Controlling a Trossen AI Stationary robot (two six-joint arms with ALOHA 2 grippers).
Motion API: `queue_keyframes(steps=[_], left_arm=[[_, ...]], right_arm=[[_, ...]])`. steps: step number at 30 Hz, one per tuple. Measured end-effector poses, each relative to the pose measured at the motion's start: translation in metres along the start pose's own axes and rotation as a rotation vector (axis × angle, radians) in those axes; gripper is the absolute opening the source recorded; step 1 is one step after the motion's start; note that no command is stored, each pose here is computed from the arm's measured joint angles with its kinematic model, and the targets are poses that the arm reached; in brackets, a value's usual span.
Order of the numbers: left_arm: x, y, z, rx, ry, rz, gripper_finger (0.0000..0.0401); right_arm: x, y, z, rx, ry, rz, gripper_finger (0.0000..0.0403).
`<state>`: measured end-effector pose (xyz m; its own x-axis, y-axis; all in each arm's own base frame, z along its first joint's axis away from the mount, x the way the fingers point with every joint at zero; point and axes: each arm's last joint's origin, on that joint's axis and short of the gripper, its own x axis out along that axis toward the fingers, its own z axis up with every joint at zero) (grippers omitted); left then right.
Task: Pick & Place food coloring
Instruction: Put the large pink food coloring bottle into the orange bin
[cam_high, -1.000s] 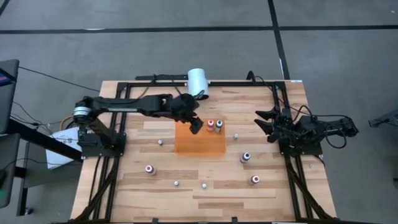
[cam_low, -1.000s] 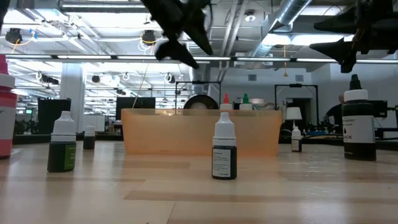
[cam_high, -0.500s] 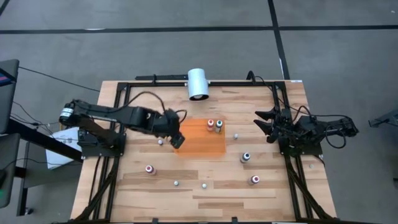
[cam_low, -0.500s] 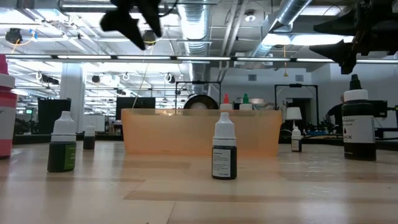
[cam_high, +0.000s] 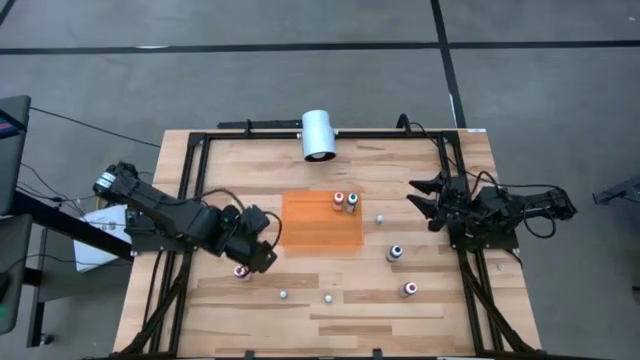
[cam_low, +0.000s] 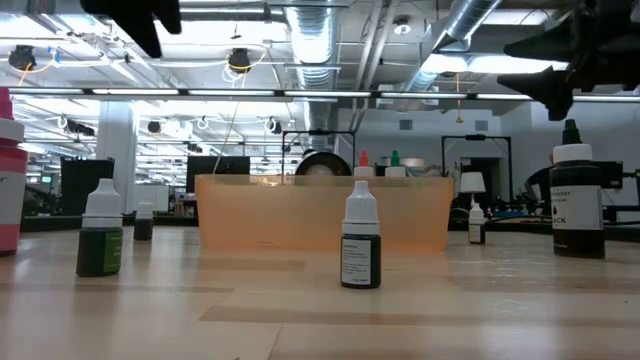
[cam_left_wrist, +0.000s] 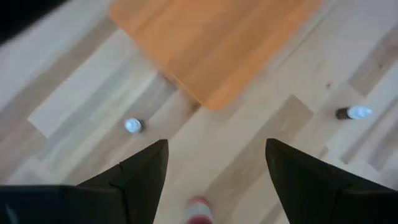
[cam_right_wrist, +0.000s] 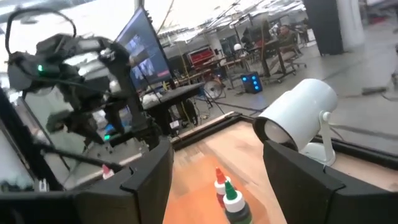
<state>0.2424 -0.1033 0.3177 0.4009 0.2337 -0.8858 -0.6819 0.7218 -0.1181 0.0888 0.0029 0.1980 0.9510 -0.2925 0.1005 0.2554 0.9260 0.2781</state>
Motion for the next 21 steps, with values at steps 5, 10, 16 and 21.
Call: queue_keyframes(steps=[5,10,16,21], left_arm=[[-0.008,-0.007,-0.017,-0.098,-0.003,-0.028,0.0261],[-0.016,-0.013,-0.034,-0.254,-0.008,-0.058,0.0261],[-0.025,-0.016,-0.054,-0.368,0.02,-0.073,0.0261],[-0.031,-0.01,-0.075,-0.48,0.077,0.016,0.0261]], right_arm=[[0.0,0.005,-0.001,-0.095,0.033,0.166,0.024],[-0.001,0.008,-0.006,-0.127,0.092,0.296,0.024],[-0.002,0.007,-0.01,-0.1,0.138,0.29,0.024],[-0.002,0.007,-0.01,-0.099,0.14,0.299,0.024]])
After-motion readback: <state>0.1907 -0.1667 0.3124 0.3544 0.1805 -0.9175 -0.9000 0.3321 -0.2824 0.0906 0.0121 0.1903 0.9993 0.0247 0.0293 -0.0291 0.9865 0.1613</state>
